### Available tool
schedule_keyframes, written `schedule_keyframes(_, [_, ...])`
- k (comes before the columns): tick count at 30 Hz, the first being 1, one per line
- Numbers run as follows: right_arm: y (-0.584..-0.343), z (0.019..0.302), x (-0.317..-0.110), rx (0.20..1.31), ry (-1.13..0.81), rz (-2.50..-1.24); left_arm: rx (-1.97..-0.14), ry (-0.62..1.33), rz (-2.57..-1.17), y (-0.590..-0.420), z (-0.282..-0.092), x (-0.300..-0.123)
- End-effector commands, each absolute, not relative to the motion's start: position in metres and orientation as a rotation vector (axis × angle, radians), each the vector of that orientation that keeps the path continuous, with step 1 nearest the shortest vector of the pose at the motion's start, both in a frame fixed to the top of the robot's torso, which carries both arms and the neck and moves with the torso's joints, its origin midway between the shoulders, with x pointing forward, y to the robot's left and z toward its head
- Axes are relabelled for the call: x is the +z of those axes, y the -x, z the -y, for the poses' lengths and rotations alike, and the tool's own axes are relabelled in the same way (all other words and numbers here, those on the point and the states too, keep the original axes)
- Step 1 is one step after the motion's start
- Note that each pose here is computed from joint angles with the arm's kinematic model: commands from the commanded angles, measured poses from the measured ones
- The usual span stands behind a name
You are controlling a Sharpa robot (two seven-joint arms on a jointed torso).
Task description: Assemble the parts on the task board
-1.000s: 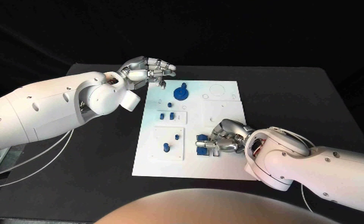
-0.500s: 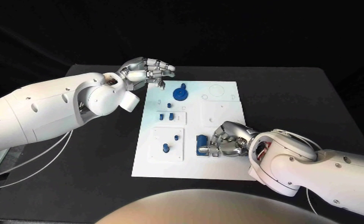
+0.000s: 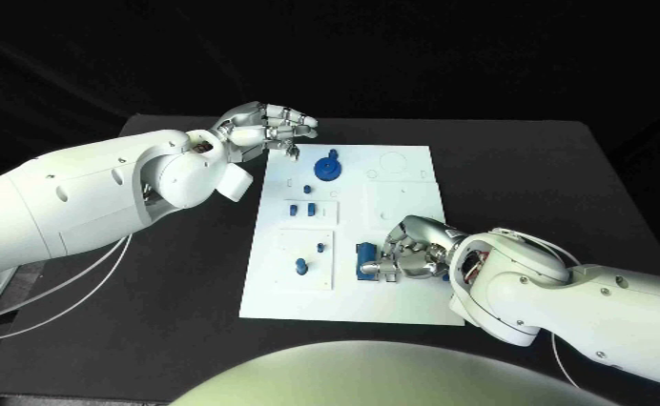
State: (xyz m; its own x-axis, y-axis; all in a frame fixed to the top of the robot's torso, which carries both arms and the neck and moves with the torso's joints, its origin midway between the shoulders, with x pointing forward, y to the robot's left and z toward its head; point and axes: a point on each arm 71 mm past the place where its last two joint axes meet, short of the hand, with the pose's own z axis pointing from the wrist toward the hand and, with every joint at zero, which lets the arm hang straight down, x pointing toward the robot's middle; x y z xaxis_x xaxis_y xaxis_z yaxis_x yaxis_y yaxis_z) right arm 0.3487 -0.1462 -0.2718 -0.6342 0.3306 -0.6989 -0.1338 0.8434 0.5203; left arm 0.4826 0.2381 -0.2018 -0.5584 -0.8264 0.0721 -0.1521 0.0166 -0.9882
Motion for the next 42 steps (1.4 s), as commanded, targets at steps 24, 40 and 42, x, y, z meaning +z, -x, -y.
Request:
schedule_keyframes(24, [-0.35, 0.165, -0.268, 0.658, -0.149, -2.112, -1.604, 0.997, -1.758, -0.482, -0.238, -0.201])
schedule_keyframes(40, [-0.36, 0.233, -0.243, 0.532, -0.19, -1.955, -1.603, 0.998, -1.758, -0.482, -0.238, -0.203])
schedule_keyframes(42, [-0.358, 0.24, -0.245, 0.503, -0.182, -1.95, -1.603, 0.998, -1.758, -0.482, -0.238, -0.203])
